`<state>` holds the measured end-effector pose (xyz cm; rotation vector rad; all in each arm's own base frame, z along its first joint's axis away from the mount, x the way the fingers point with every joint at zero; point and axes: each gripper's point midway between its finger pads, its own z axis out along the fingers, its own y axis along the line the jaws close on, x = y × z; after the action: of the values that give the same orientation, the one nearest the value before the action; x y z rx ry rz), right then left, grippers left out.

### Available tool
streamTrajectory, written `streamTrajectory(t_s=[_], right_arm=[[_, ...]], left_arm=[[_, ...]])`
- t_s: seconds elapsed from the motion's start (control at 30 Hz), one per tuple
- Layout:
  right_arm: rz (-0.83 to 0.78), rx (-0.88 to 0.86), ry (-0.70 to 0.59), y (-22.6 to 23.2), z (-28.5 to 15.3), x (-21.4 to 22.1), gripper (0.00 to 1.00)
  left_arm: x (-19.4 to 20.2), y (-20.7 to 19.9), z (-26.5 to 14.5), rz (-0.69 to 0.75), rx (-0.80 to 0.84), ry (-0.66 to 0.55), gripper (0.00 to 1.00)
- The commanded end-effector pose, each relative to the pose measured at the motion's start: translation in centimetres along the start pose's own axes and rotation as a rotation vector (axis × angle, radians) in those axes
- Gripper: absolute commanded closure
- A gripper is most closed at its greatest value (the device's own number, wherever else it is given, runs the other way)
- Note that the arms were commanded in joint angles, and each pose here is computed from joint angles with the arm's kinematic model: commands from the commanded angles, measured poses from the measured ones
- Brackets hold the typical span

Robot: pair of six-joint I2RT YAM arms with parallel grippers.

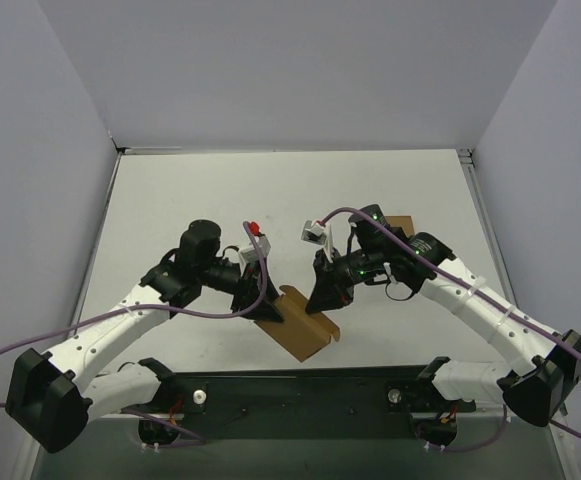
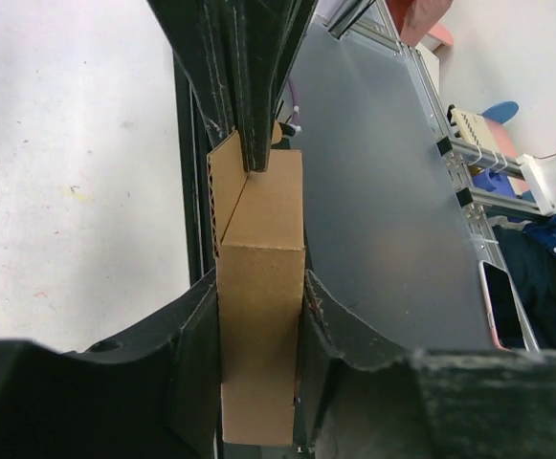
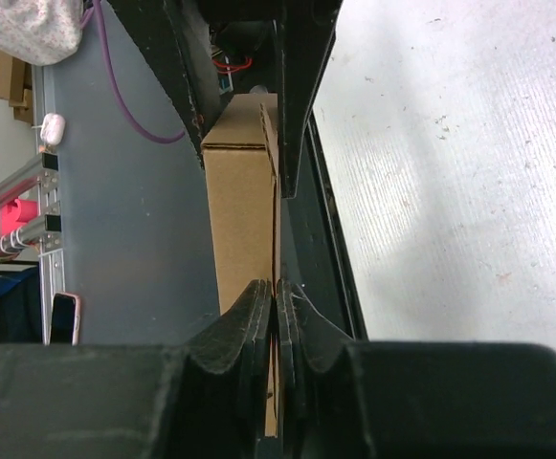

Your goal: Fold the paper box

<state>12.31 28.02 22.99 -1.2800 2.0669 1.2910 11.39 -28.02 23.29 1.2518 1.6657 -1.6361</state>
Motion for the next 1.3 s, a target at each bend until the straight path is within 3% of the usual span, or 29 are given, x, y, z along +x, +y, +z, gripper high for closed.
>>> streamTrajectory(t_s=[0.0,0.03,0.17,0.23,0.43,0.6,0.7,0.73,0.87,1.0,1.27], right_arm=[[-0.014,-0.059,-0.034,1.5,-0.6,-1.5,0.89],[-0.011,-0.058,-0.036,1.5,-0.7,-1.5,0.78],[-0.010,-0.061,-0.042,1.7,-0.7,-1.3,0.53],[-0.011,-0.071,-0.047,2.0,-0.8,-1.3,0.44],[-0.022,-0.030,-0.045,1.6,-0.5,-1.0,0.39],[-0.052,0.075,-0.006,0.6,0.6,-0.4,0.42],[-0.081,0.182,0.008,-0.5,0.9,-0.2,0.58],[-0.092,0.203,0.012,-0.7,0.9,0.0,0.65],[-0.116,0.263,0.046,-1.7,0.8,0.7,0.76],[-0.135,0.279,0.114,-1.8,1.1,1.8,0.82],[-0.159,0.305,0.199,-2.5,2.0,3.0,0.83]], left_arm=[[-1.0,-0.5,0.1,0.075,0.025,-0.031,0.65],[-1.0,-0.5,0.1,0.081,0.018,-0.035,0.66],[-1.6,-0.2,-0.2,0.121,-0.040,-0.065,0.71],[-1.8,0.0,-0.4,0.139,-0.074,-0.079,0.72],[-3.4,-0.1,-0.9,0.218,-0.132,-0.152,0.71],[-3.8,0.3,-1.1,0.221,-0.167,-0.181,0.69],[-4.0,0.9,-1.4,0.217,-0.208,-0.189,0.66],[-4.1,1.0,-1.5,0.227,-0.223,-0.188,0.53],[-3.8,2.5,-2.5,0.214,-0.340,-0.156,0.21],[-4.6,3.3,-3.5,0.247,-0.421,-0.151,0.18],[-7.1,4.6,-4.2,0.302,-0.498,-0.134,0.21]])
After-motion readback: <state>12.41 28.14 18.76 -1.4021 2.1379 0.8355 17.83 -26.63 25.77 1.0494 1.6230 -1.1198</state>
